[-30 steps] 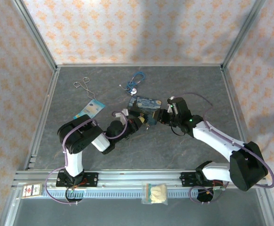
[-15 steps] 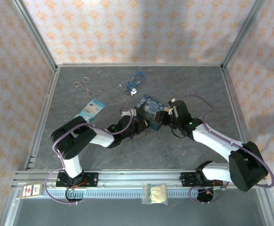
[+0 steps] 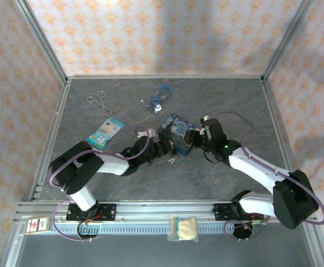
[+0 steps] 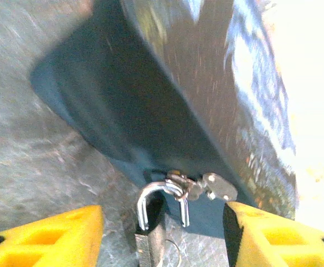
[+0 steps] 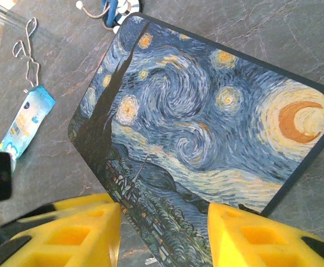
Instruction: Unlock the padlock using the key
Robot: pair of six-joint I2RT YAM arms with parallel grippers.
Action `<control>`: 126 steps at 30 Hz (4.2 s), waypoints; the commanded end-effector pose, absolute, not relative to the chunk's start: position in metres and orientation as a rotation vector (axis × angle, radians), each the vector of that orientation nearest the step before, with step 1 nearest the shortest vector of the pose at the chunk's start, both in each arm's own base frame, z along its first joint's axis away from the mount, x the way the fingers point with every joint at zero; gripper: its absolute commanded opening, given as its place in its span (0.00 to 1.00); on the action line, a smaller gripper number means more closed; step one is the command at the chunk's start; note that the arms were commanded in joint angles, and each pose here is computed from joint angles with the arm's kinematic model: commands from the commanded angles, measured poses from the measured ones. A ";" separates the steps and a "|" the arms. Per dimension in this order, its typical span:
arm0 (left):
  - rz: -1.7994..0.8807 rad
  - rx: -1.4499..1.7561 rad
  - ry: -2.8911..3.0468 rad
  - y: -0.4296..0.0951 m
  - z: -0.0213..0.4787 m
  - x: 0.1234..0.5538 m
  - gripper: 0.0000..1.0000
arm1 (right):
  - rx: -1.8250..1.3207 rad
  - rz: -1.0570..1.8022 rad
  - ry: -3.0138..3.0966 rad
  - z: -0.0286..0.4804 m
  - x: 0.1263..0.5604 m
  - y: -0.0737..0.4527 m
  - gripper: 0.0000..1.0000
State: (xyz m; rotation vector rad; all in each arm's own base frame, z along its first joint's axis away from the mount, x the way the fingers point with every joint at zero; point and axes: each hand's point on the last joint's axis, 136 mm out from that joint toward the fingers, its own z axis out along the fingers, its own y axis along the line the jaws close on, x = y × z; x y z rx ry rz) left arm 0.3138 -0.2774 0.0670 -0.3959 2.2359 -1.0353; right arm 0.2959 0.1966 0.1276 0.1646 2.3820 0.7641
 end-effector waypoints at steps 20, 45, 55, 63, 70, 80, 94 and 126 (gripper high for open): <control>-0.806 -0.633 1.974 -0.154 0.115 0.361 0.68 | -0.252 0.030 2.599 0.076 0.254 0.292 0.48; -0.781 -0.707 1.945 -0.120 0.101 0.348 0.94 | -0.380 -0.593 2.507 0.032 0.277 0.260 0.45; -0.789 -0.714 1.933 -0.120 0.106 0.349 0.94 | -0.392 -0.611 2.485 0.023 0.278 0.254 0.27; -0.806 -0.721 1.922 -0.122 0.110 0.351 0.94 | -0.400 -0.638 2.443 0.028 0.283 0.249 0.13; -0.819 -0.720 1.917 -0.124 0.113 0.353 0.94 | -0.460 -0.501 2.450 0.044 0.284 0.260 0.01; -0.842 -0.720 1.914 -0.126 0.114 0.352 0.94 | -0.632 -0.057 2.570 0.056 0.280 0.288 0.00; -0.934 -0.665 1.924 -0.143 0.112 0.346 0.89 | -0.689 0.294 2.611 0.063 0.291 0.314 0.00; -1.082 -0.529 1.893 -0.199 0.125 0.337 0.74 | -0.394 0.606 2.671 0.055 0.289 0.287 0.31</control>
